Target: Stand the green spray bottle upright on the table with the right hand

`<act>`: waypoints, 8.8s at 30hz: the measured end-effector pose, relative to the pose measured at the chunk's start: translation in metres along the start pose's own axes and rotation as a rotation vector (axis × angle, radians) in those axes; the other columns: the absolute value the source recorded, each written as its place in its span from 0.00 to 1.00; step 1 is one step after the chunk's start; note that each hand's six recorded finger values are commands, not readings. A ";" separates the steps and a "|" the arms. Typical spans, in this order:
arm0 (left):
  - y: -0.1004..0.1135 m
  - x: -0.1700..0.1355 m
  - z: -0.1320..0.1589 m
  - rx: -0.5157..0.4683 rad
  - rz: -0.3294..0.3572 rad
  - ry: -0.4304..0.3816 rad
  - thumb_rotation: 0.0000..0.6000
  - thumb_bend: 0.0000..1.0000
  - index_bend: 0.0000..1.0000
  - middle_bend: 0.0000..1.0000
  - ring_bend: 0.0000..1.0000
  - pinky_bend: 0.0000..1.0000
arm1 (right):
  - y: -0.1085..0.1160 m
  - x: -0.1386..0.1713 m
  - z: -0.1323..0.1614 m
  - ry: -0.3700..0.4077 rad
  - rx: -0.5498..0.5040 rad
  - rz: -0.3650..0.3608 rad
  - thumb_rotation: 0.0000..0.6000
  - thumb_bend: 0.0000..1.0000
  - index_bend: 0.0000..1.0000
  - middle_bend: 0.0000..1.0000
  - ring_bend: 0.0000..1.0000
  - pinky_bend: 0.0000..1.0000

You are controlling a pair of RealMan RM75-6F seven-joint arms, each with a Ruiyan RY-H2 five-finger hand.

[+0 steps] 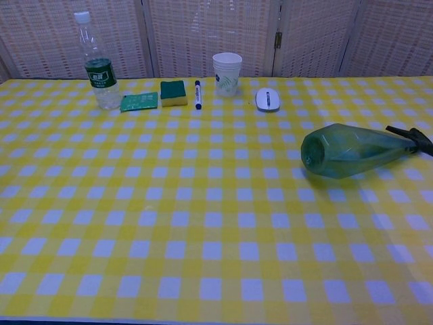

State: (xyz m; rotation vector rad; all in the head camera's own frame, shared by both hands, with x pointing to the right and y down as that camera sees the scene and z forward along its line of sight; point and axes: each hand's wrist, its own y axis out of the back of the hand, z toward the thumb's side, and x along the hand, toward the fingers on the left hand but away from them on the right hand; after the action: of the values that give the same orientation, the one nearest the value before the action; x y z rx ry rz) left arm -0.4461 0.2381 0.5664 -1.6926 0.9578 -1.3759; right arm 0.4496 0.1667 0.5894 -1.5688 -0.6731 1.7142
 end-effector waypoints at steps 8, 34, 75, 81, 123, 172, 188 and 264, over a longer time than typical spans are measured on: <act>-0.002 0.003 -0.006 -0.001 -0.013 0.028 0.28 0.37 0.00 0.00 0.00 0.00 | -0.005 -0.064 -0.002 -0.017 0.090 0.037 1.00 0.42 0.00 0.00 0.03 0.00; -0.003 0.006 -0.008 -0.011 0.000 0.027 0.29 0.36 0.00 0.01 0.00 0.00 | -0.048 -0.058 0.001 0.039 -0.036 0.361 1.00 0.42 0.12 0.10 0.06 0.00; 0.005 0.000 -0.010 -0.054 0.009 0.011 0.28 0.35 0.00 0.02 0.00 0.00 | -0.044 -0.121 0.079 0.033 0.121 0.416 1.00 0.42 0.12 0.11 0.08 0.00; 0.004 0.000 -0.009 -0.049 0.009 0.009 0.28 0.35 0.00 0.03 0.00 0.00 | -0.038 -0.137 0.100 0.049 0.136 0.375 1.00 0.42 0.12 0.12 0.08 0.00; 0.009 -0.001 -0.004 -0.045 0.039 -0.013 0.28 0.35 0.00 0.05 0.00 0.00 | 0.026 -0.088 0.231 0.471 -0.188 0.227 1.00 0.42 0.12 0.16 0.09 0.00; -0.002 0.007 0.002 -0.035 -0.010 -0.024 0.29 0.35 0.00 0.05 0.00 0.00 | 0.000 -0.123 0.039 0.015 -0.323 0.406 1.00 0.42 0.12 0.16 0.12 0.00; 0.005 0.002 0.002 -0.071 0.006 -0.033 0.28 0.35 0.00 0.06 0.00 0.00 | 0.068 -0.120 0.063 0.126 -0.523 0.150 1.00 0.42 0.09 0.15 0.12 0.00; 0.017 -0.004 -0.009 -0.120 0.013 -0.047 0.28 0.35 0.00 0.06 0.00 0.00 | 0.039 -0.224 0.194 0.036 -0.233 -0.053 1.00 0.42 0.67 0.55 0.47 0.34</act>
State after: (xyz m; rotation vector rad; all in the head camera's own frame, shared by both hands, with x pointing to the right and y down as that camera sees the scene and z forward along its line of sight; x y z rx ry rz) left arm -0.4574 0.2339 0.5512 -1.7962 1.0410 -1.2873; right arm 0.2550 -0.0168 0.7237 -1.7188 -0.9147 1.6101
